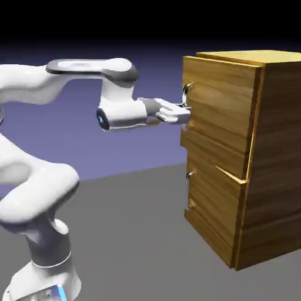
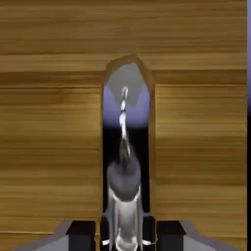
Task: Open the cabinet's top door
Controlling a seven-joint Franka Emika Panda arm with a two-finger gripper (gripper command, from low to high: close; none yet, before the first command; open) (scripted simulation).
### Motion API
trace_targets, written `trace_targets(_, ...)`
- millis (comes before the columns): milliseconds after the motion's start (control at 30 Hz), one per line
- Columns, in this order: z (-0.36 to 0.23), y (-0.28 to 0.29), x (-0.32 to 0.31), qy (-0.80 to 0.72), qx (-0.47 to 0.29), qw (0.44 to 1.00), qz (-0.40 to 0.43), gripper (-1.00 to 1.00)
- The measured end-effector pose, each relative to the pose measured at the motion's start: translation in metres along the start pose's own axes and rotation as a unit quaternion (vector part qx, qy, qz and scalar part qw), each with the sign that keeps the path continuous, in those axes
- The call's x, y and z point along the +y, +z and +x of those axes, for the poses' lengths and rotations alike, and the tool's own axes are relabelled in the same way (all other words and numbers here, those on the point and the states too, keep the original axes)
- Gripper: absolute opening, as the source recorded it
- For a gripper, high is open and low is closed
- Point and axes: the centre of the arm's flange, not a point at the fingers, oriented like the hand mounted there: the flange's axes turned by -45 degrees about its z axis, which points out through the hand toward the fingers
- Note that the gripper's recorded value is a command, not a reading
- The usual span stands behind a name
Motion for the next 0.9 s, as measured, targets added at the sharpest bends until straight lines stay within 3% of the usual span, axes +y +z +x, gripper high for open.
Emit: trace_targets(900,0.0,-0.12,-0.132,0.001,-0.001,0.952,-0.306,-1.0)
